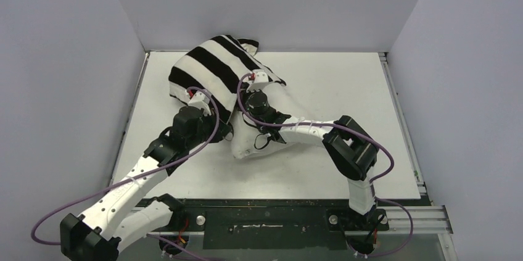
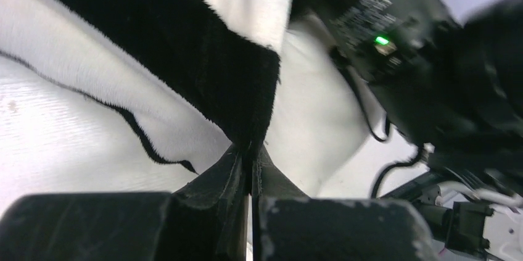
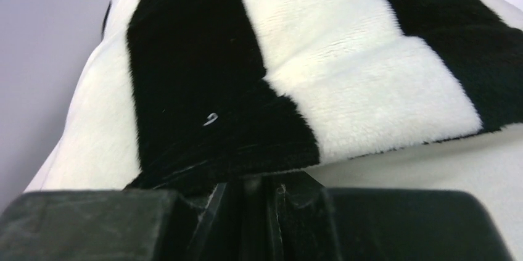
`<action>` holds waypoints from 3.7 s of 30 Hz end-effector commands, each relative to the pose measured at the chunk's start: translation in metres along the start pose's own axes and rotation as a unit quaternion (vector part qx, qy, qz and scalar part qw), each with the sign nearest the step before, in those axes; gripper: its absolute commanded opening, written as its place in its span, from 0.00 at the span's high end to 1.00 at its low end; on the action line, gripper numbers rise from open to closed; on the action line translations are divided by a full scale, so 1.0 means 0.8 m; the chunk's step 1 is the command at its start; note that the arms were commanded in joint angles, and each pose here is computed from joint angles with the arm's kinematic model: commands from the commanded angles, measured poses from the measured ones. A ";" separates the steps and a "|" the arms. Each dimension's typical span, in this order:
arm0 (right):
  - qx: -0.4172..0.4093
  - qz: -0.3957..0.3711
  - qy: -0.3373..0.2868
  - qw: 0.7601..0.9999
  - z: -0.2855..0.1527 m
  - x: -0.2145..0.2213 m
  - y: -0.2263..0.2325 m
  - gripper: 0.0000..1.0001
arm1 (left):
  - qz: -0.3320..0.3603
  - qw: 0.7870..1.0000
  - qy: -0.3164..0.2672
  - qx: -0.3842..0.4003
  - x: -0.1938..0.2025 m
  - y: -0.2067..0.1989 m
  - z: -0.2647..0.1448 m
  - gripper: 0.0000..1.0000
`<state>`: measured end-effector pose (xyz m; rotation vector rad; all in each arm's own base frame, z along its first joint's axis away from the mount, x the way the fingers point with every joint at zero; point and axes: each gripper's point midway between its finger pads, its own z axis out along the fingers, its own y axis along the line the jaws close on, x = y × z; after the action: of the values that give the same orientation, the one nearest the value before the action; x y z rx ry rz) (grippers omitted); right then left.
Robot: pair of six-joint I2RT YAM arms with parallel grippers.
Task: Put the pillow into the pillowcase
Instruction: Stuff the pillow into the pillowcase.
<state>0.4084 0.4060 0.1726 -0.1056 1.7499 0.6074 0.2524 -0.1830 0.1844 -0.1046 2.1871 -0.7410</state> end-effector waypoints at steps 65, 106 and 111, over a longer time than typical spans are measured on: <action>-0.278 0.096 0.087 0.952 -0.093 -0.116 0.011 0.26 | 0.267 0.959 -0.092 -0.034 -0.209 -0.022 0.077 1.00; -0.296 0.008 0.025 0.955 -0.082 -0.107 0.092 1.00 | 0.259 0.966 -0.018 -0.006 -0.202 -0.006 0.088 0.45; -0.298 0.008 0.027 0.954 -0.083 -0.102 0.098 1.00 | 0.268 0.963 -0.030 -0.023 -0.210 0.004 0.106 0.47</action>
<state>0.3593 0.4132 0.2268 -0.5004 1.7475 1.0738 0.4091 -0.1676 0.2338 0.4070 2.1218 -0.4103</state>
